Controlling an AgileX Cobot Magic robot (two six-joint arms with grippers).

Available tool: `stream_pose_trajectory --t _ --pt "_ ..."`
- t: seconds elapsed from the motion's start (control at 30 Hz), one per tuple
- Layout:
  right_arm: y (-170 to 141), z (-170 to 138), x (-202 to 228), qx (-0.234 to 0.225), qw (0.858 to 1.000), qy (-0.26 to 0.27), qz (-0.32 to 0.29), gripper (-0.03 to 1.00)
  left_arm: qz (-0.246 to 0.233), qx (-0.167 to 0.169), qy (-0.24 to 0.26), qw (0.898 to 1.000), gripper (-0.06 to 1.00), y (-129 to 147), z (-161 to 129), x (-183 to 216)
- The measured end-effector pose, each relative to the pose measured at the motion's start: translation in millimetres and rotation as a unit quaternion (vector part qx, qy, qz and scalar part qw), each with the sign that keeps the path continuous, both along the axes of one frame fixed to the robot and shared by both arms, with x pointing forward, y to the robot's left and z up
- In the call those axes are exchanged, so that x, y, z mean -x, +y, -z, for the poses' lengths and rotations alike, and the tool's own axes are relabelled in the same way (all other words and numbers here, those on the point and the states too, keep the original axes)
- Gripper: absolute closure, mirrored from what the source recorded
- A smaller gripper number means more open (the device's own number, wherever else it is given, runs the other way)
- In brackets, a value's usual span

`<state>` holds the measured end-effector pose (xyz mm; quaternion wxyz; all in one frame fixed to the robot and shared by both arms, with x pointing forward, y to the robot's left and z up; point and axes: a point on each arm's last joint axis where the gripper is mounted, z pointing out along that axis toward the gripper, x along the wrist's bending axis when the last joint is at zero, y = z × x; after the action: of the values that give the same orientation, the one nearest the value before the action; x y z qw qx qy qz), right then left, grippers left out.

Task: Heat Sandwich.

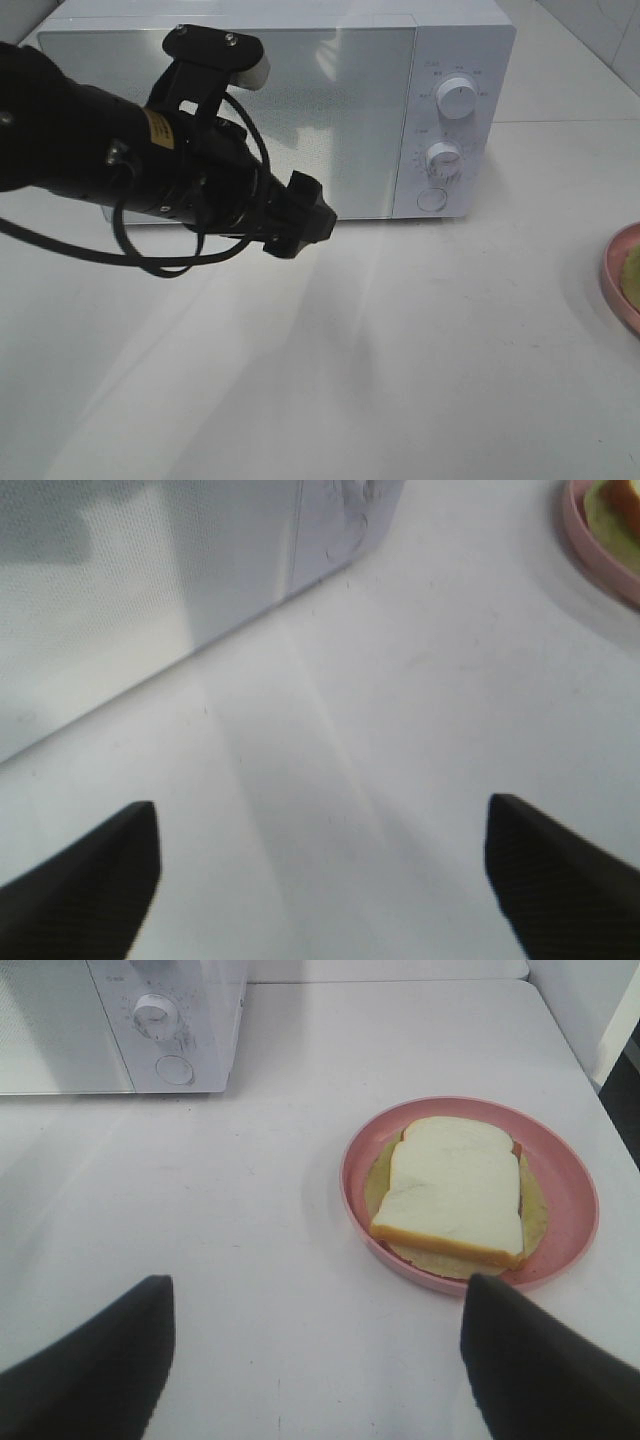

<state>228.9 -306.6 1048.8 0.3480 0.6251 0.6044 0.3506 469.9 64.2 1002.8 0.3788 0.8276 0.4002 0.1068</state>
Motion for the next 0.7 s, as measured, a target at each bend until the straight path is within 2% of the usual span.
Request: stream_pose_trajectory --t 0.1,0.2,0.23,0.27,0.37,0.4,0.47,0.5,0.57,0.7 --pt "0.0 0.0 0.0 0.0 1.0 0.0 0.0 0.2 0.01 -0.015 0.011 1.0 -0.01 5.3 -6.8 6.6" --pt "0.0 0.0 0.0 0.0 1.0 0.0 0.0 0.2 0.036 -0.061 0.019 0.997 -0.04 17.6 -17.7 18.2" --pt "0.0 0.0 0.0 0.0 1.0 0.0 0.0 0.2 0.036 -0.061 0.019 0.997 -0.04 17.6 -17.7 18.2" --pt "0.0 0.0 0.0 0.0 1.0 0.0 0.0 0.2 0.04 -0.082 0.025 0.995 -0.04 23.7 -21.6 22.7" --pt "0.0 0.0 0.0 0.0 1.0 0.0 0.0 0.2 0.022 -0.095 0.04 0.994 -0.04 32.4 -25.1 24.5" --pt "0.0 0.0 0.0 0.0 1.0 0.0 0.0 0.2 -0.016 -0.095 0.061 0.993 -0.04 43.4 -27.9 22.0" --pt "0.0 0.0 0.0 0.0 1.0 0.0 0.0 0.2 -0.056 -0.103 0.082 0.99 -0.04 58.6 -28.4 15.5" --pt "0.0 0.0 0.0 0.0 1.0 0.0 0.0 0.2 -0.056 -0.103 0.082 0.99 -0.04 58.6 -28.4 15.5" --pt "0.0 0.0 0.0 0.0 1.0 0.0 0.0 0.2 -0.104 -0.118 0.113 0.981 -0.04 82.1 -28.5 7.7" --pt "0.0 0.0 0.0 0.0 1.0 0.0 0.0 0.2 -0.144 -0.129 0.137 0.971 -0.05 105.6 -31.4 3.5"
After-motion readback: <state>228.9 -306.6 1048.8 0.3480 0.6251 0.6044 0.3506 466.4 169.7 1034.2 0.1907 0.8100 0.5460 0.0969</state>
